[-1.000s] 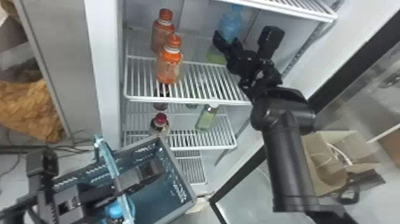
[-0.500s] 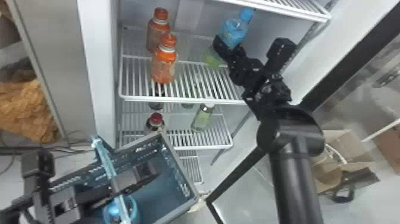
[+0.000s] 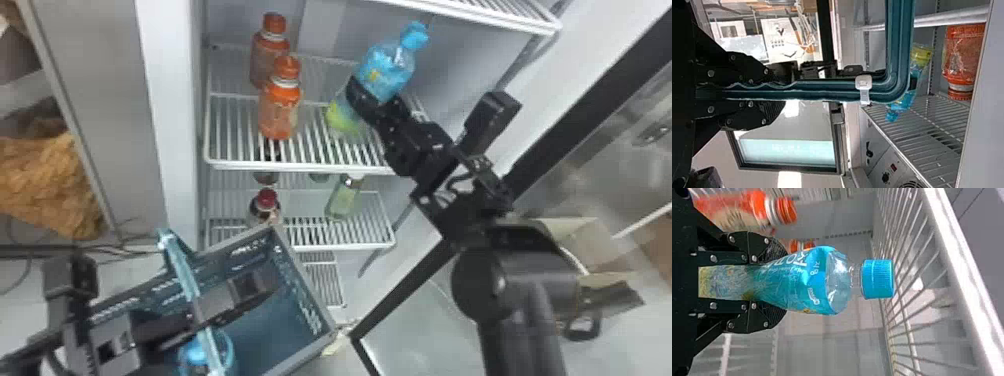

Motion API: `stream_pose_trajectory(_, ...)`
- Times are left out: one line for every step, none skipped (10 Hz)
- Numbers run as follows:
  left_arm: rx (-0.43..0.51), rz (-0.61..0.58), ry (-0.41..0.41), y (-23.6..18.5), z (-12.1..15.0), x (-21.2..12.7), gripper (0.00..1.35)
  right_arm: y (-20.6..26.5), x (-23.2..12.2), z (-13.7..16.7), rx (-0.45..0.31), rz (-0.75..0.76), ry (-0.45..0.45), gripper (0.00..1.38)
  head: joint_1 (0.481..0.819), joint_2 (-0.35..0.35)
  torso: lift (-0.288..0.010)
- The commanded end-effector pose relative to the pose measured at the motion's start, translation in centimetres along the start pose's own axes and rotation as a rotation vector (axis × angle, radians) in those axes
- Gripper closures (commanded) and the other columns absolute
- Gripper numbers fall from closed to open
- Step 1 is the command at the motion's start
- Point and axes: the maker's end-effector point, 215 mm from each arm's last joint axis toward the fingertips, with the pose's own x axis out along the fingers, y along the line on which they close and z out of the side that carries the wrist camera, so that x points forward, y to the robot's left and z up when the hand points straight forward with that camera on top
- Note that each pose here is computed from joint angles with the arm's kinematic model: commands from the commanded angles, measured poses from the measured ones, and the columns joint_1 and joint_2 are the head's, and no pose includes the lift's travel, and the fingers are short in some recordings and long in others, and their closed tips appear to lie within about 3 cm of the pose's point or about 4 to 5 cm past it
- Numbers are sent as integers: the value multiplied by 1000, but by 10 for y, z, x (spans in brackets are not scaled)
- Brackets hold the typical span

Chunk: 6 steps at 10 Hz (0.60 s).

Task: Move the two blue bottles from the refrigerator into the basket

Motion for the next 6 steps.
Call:
stream_pose_trajectory(1,0,0,0,0,0,1202,22,-17,-7,30,36,24,1276,695,-320,-10)
stream_pose_trajectory(-1,0,-1,0,0,0,1202,37,-28,-9,48,61,38,1276,695,-313,-10)
stream_pose_trajectory(-2,-2,-1,0,-1,0,1202,52,-39,-14,70,86,55,1276,695,-306,-10)
stream_pose_trajectory(0,-2,-3,0,0,0,1202,68,-50,-19,94,114,75,1276,695,-302,-10)
stream_pose_trajectory(0,0,-3,0,0,0,1202,84,-59,-22,115,141,92,1276,695,-294,-10)
stream_pose_trajectory(-3,0,-2,0,-2,0,1202,100,-67,-26,144,173,111,1276,695,-283,-10)
